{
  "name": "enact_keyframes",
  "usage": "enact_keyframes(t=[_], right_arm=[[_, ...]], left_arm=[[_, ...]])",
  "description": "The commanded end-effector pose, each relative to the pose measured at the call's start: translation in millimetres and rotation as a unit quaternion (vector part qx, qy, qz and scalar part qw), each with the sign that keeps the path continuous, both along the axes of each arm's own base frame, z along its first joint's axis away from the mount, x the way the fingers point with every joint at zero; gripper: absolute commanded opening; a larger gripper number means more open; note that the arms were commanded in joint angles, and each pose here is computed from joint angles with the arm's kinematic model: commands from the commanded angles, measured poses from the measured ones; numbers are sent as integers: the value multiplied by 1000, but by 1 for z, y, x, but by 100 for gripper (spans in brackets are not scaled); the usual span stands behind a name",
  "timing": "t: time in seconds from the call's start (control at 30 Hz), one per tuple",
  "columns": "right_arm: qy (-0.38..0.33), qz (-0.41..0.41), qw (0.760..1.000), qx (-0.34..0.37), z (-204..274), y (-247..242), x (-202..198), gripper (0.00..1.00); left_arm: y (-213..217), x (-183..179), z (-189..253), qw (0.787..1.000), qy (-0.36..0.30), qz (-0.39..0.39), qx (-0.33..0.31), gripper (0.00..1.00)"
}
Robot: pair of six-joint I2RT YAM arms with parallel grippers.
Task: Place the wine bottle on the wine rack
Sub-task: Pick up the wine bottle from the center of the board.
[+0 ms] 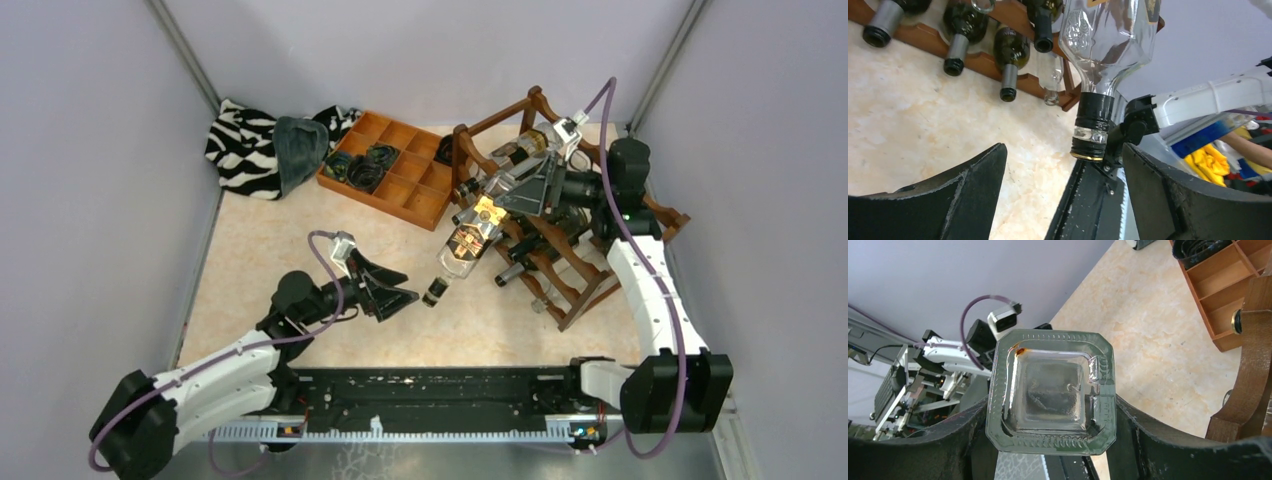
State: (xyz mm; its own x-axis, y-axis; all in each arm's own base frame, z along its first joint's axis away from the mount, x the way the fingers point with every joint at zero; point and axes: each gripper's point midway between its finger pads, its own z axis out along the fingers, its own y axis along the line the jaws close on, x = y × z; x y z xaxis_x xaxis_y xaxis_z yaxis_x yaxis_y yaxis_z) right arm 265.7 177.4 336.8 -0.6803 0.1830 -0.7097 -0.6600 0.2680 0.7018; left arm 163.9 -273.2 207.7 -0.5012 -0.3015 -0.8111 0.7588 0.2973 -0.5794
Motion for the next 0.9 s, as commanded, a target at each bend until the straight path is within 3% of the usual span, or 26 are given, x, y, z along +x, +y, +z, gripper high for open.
enact_keyframes(t=[0.0,0.2,0.37,0.6,0.73,0.87], right_arm=[[-54,29,998,17,32,0,-20,0],[-45,28,998,20,30,0,-18,0],[-39,29,998,27,29,1,-18,0],[-28,29,999,33,26,1,-17,0],[-24,27,999,34,23,1,-17,0],[-25,26,999,35,24,1,-17,0]], left_arm=[[-7,-21,33,993,-20,-90,-69,90],[-30,-24,34,985,-4,-163,-59,85],[-43,-20,29,985,6,-162,-67,83],[-66,-18,33,981,21,-170,-95,71],[-78,-18,34,977,40,-176,-116,56],[-87,-18,33,975,51,-173,-127,52]])
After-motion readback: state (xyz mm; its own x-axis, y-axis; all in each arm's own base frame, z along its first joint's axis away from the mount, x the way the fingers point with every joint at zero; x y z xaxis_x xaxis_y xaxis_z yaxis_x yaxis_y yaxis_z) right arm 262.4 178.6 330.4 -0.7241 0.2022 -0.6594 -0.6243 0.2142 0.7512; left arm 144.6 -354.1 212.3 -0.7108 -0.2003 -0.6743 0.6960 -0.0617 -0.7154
